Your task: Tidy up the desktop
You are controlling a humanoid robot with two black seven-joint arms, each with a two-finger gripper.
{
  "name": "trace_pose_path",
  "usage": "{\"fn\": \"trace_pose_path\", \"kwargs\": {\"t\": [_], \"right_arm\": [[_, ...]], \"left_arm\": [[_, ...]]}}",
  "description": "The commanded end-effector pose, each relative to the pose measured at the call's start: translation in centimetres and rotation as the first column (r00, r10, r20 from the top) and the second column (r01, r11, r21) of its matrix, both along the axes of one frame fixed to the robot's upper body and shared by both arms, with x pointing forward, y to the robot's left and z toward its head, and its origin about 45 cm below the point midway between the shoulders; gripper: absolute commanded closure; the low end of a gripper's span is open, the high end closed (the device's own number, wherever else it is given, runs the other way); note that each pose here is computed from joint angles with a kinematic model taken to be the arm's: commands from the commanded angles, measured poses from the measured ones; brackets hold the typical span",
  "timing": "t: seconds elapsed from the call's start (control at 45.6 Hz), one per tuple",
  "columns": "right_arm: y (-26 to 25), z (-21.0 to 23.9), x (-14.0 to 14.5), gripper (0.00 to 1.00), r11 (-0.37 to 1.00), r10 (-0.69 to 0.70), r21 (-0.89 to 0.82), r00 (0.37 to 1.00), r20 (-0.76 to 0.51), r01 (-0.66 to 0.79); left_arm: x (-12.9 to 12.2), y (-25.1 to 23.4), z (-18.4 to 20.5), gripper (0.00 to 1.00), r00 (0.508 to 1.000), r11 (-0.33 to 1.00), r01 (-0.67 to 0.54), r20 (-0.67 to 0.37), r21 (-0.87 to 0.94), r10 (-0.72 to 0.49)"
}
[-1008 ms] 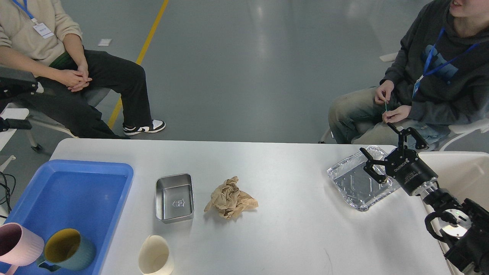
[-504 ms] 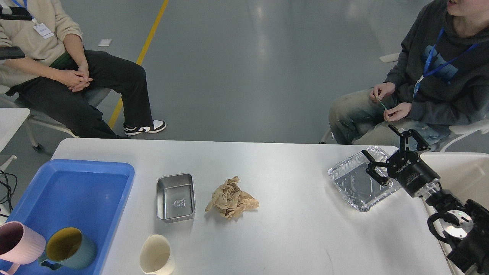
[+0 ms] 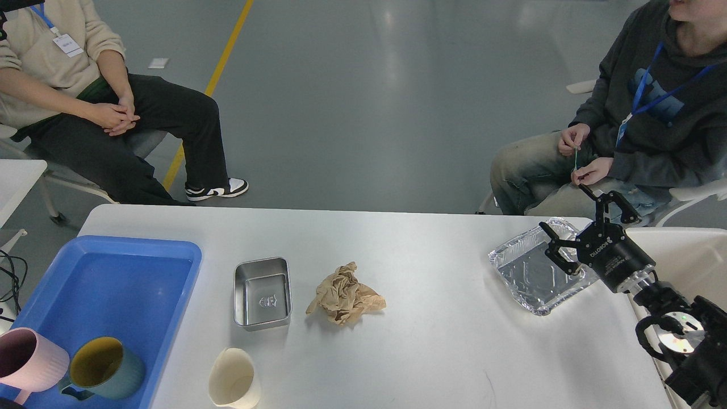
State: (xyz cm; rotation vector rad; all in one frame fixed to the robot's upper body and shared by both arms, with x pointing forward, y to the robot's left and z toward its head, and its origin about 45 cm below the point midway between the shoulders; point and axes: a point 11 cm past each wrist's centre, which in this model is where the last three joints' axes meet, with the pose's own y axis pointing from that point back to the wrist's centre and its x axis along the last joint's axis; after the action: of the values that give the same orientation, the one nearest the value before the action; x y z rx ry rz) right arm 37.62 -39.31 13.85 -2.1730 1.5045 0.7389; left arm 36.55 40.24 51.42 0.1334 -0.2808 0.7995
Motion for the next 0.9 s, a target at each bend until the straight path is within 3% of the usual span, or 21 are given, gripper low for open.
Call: {"fn": "trace_pose_path", "kwargs": {"t": [0.0, 0.088, 0.197, 0.285, 0.504, 0.614, 0.657, 0.877], "right_arm": [[-0.1, -0.3, -0.2, 0.0, 1.0, -0.005, -0.003, 1.0, -0.008, 0.005], [-0.1, -0.3, -0.2, 0.0, 1.0, -0.007, -0.003, 1.0, -0.011, 0.007], [-0.2, -0.3, -0.3, 0.0, 1.0, -0.009, -0.004, 1.0, -0.011, 0.009], [-0.2, -0.2, -0.2, 0.0, 1.0, -0.009, 0.001, 1.0, -0.004, 0.009], [-0.2, -0.1, -0.2, 0.0, 1.0, -0.013, 0.004, 1.0, -0.001, 0.013], [-0.3, -0.1, -0.2, 0.0, 1.0, -0.014, 0.004, 1.0, -0.002, 0.014], [-0.3, -0.2, -0.2, 0.0, 1.0, -0.015, 0.003, 1.0, -0.003, 0.015], [-0.3, -0.1, -0.2, 0.0, 1.0, -0.017, 0.005, 1.0, -0.002, 0.017]], "left_arm": [[0.6, 0.3, -3.4, 0.29, 0.996, 0.999, -0.036, -0.086, 0.036, 0.039], [2.0, 0.2, -8.1, 0.47, 0.98, 0.96, -0.104, -0.136, 0.261, 0.143], [2.8, -0.1, -10.5, 0.53, 0.981, 0.938, -0.157, -0.06, 0.308, 0.183], [2.4, 1.2, -10.3, 0.52, 0.979, 0.958, -0.202, 0.051, 0.204, 0.196], [1.4, 0.8, -13.3, 0.4, 0.979, 0.981, -0.188, 0.071, -0.043, 0.19], [1.8, 2.3, -13.1, 0.15, 0.95, 0.945, -0.301, 0.046, -0.129, 0.309], [2.0, 2.7, -13.3, 0.11, 0.937, 0.932, -0.342, 0.026, -0.123, 0.347], [2.0, 3.1, -13.1, 0.07, 0.915, 0.9, -0.393, 0.02, -0.187, 0.403]]}}
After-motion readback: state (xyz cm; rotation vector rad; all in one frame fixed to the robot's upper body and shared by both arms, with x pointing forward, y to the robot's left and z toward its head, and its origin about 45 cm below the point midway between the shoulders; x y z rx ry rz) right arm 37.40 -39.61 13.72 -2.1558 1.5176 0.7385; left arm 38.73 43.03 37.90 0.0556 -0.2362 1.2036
